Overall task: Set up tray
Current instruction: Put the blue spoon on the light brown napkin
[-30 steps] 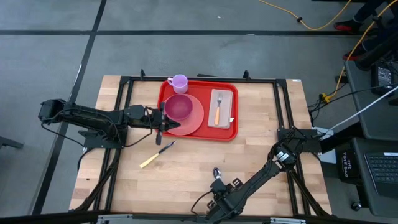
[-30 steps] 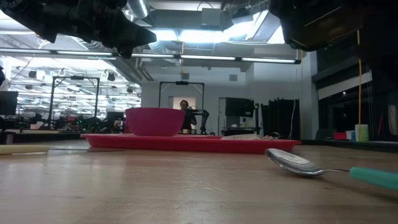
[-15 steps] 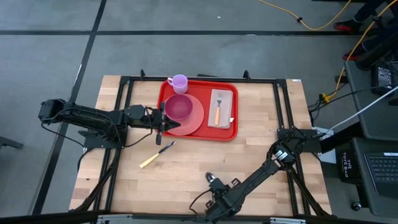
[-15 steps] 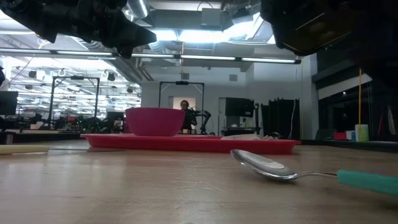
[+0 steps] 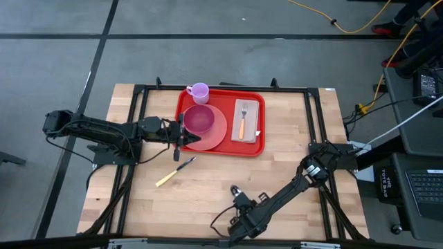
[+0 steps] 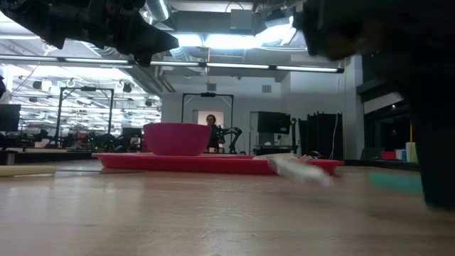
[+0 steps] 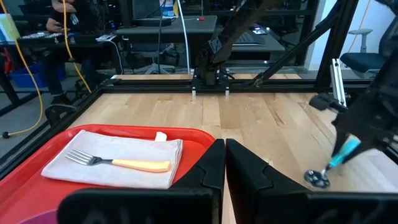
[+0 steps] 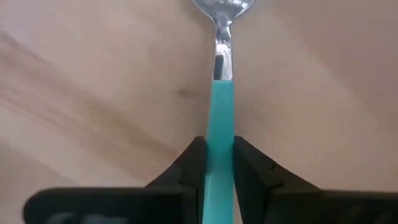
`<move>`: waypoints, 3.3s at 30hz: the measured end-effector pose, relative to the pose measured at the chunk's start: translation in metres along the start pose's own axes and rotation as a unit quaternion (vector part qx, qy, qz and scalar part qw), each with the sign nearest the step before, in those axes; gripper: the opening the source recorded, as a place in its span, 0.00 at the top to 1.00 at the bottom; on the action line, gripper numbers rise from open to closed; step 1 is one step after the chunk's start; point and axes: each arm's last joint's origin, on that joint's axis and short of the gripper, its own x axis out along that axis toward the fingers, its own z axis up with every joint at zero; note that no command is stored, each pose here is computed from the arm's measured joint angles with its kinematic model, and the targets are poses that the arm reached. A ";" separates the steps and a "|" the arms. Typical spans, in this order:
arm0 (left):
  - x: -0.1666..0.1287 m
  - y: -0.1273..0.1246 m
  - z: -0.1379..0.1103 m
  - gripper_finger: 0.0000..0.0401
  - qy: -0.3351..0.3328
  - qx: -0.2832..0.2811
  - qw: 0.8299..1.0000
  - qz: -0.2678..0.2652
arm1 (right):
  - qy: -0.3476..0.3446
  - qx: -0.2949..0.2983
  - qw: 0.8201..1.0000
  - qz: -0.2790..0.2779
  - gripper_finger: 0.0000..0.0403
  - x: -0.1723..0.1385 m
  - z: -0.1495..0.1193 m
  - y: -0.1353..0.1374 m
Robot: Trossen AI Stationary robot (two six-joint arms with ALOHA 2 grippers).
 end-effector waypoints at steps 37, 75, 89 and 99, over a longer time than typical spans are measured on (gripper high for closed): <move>0.000 0.000 -0.004 0.97 0.023 -0.044 0.999 0.001 | -0.195 -0.133 0.967 0.100 0.85 -0.043 0.006 -0.034; -0.001 0.000 -0.011 0.98 0.058 -0.036 0.998 0.003 | -0.398 -0.168 0.863 0.262 0.85 0.027 0.069 -0.143; -0.001 0.000 -0.012 0.97 0.064 -0.035 0.997 0.003 | -0.446 -0.079 0.853 0.257 0.85 0.010 0.137 -0.178; -0.001 0.000 -0.012 0.98 0.063 0.035 0.997 -0.001 | -0.480 -0.056 0.838 0.254 0.85 0.007 0.166 -0.191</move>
